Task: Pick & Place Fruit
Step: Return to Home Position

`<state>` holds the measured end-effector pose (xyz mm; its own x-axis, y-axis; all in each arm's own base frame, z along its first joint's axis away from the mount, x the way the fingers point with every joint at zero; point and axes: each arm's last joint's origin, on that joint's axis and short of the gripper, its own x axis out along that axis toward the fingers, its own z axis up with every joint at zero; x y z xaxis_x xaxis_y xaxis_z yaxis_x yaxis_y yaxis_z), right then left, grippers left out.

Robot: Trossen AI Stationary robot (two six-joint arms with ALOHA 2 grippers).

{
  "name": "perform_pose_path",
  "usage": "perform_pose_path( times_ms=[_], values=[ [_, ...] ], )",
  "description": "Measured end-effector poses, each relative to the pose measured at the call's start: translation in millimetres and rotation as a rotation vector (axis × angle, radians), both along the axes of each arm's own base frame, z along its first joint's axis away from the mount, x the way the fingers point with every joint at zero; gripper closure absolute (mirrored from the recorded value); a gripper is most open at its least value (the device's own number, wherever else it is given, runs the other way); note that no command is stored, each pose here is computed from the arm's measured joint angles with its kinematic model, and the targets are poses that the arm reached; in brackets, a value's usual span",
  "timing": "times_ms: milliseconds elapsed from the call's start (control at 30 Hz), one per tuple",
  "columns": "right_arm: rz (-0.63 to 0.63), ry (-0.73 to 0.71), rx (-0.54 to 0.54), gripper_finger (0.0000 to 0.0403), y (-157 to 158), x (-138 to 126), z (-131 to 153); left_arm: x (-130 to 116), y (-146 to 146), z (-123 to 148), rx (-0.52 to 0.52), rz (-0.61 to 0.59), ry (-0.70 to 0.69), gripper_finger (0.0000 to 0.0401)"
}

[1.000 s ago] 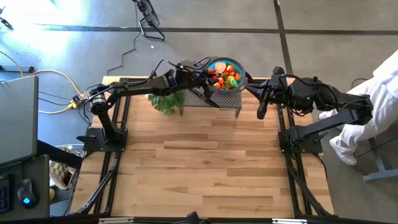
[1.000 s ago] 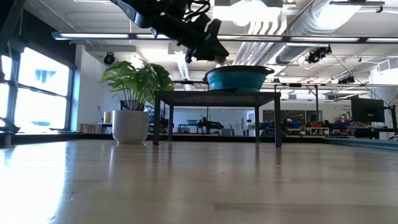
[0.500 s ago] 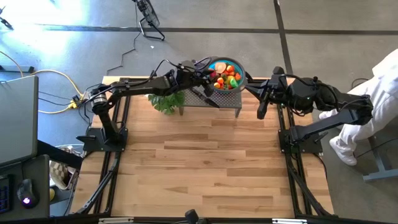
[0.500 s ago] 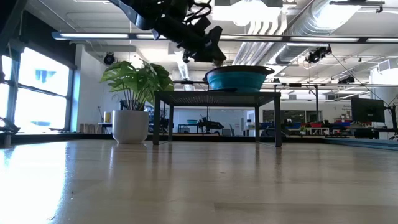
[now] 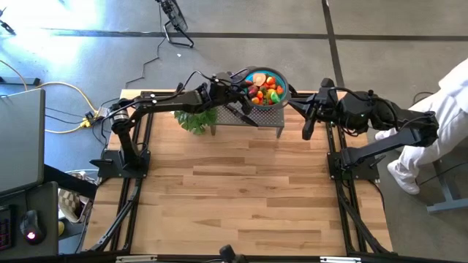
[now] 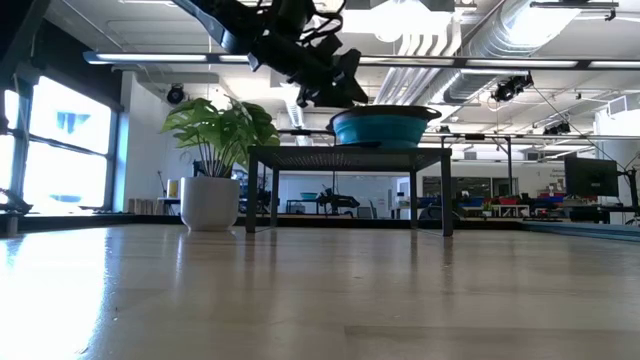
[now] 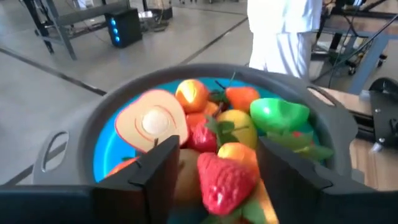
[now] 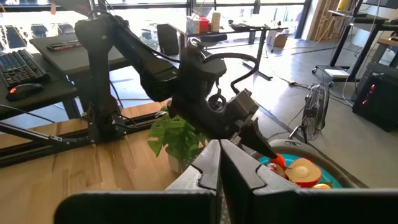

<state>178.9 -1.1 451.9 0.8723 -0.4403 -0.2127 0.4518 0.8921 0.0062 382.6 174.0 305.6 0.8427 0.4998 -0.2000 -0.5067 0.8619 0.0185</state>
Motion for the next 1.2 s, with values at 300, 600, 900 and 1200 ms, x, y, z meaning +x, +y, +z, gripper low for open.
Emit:
perform_pose_path(
  times_ms=[300,600,900,1200],
  values=[
    [0.0,0.004,-0.005,0.04,0,0,0,1,0,6,0.019,-0.001,-0.062,0.0142],
    [0.0,0.006,-0.002,0.04,0,0,0,-4,-2,19,0.011,0.005,-0.091,0.0143],
    [-0.007,-0.003,0.044,0.04,0,0,-2,-4,-2,53,0.047,-0.003,-0.179,0.0143],
    [-0.007,0.006,0.042,0.04,0,-1,-2,-17,-9,56,-0.127,-0.011,-0.105,0.0143]
  ],
)
